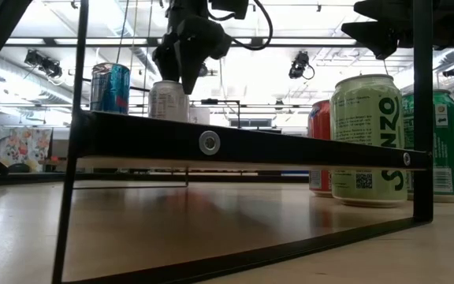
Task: Place canned beverage on shelf
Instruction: Put the orange white soda can on the shelf
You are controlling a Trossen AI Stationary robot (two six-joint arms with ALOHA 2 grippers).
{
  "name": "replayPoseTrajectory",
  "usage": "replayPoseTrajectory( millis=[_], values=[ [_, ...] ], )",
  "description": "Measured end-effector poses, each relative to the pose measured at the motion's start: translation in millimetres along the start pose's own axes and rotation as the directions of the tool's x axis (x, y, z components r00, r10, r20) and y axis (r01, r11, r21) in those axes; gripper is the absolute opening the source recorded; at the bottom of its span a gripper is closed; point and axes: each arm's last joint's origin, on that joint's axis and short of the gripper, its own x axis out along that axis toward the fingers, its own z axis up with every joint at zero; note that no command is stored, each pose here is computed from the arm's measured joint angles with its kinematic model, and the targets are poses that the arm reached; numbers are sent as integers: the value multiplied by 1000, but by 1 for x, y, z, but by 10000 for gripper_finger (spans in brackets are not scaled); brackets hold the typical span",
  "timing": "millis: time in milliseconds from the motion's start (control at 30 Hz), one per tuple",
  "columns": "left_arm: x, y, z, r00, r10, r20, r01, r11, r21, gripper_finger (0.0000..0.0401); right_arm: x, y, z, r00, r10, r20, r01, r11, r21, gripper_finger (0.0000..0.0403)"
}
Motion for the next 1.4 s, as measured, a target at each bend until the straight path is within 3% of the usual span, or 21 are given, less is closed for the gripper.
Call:
replayPoseTrajectory(
  millis=[500, 700, 1133, 1400],
  values=[
    [0, 3, -3, 998, -22, -52, 25, 998, 55, 388, 0, 0, 0, 1000, 2, 0, -2, 1000, 0, 318],
    [0, 2, -3, 997, -38, -61, 45, 991, 129, 383, 0, 0, 0, 1000, 2, 0, -2, 1000, 0, 318],
    [0, 2, -3, 997, -38, -61, 49, 982, 182, 312, 0, 0, 0, 1000, 2, 0, -2, 1000, 0, 318],
    [0, 2, -3, 997, -38, -62, 54, 955, 291, 291, 0, 0, 0, 1000, 2, 0, -2, 1000, 0, 318]
  ],
)
